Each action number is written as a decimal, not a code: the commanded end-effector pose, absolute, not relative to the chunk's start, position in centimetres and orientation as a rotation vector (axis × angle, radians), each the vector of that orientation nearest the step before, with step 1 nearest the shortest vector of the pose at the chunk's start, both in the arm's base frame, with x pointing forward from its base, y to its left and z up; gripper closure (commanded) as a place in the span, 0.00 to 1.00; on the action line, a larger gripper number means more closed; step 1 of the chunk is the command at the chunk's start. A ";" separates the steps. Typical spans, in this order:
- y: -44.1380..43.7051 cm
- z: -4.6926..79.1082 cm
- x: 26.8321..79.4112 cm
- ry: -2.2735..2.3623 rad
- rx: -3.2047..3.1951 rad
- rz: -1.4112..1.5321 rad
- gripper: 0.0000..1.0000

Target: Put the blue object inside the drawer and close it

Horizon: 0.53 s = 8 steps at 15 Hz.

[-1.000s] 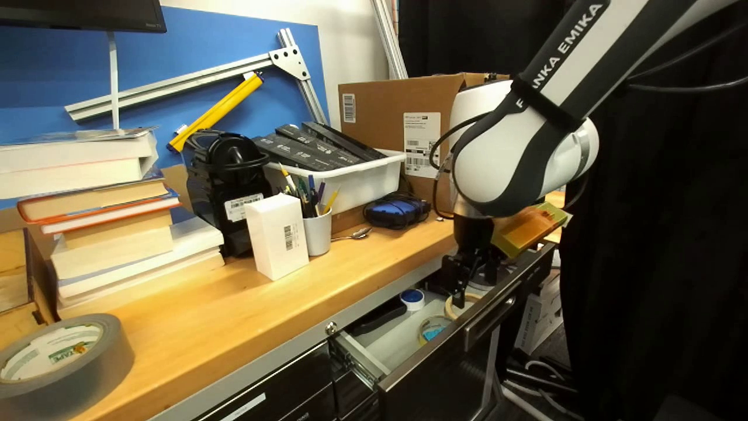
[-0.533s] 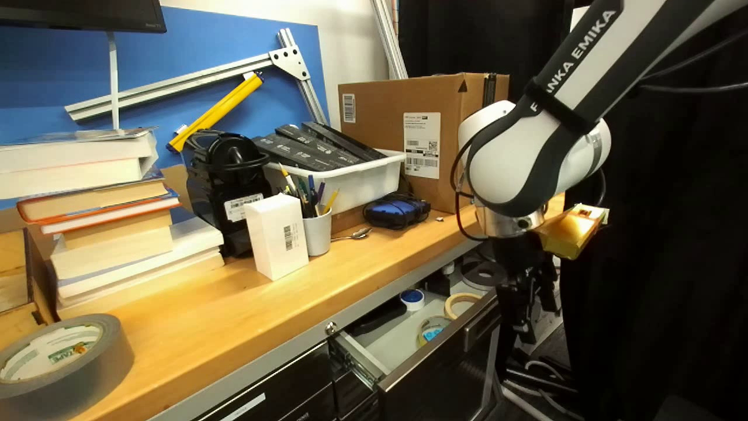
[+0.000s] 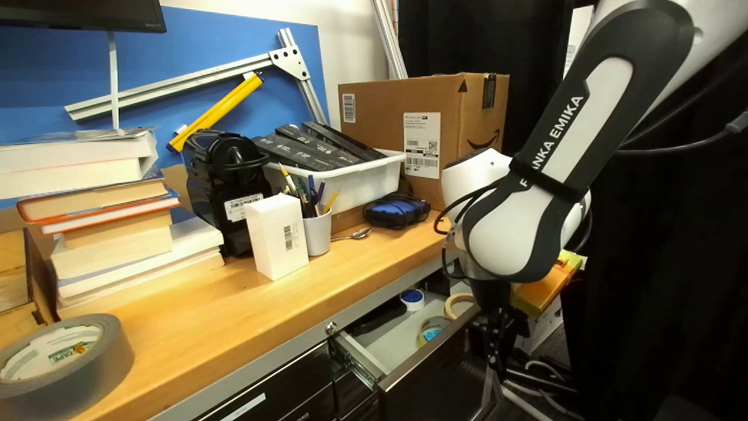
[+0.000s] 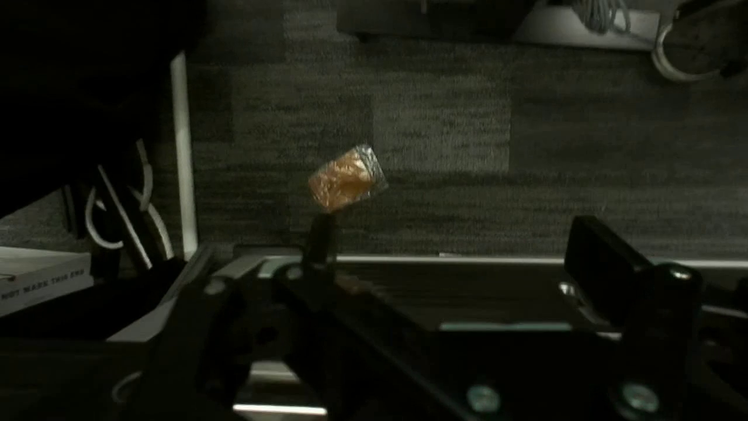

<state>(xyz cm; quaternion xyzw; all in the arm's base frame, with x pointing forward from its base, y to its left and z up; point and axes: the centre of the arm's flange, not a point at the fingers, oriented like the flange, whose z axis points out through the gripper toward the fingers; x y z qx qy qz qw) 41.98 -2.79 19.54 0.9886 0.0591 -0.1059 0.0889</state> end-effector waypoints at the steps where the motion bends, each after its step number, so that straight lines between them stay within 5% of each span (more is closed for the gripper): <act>1: -0.5 19.8 43.5 0.037 2.959 -0.045 0.00; 8: 2.6 20.8 47.0 -0.055 2.866 0.422 0.00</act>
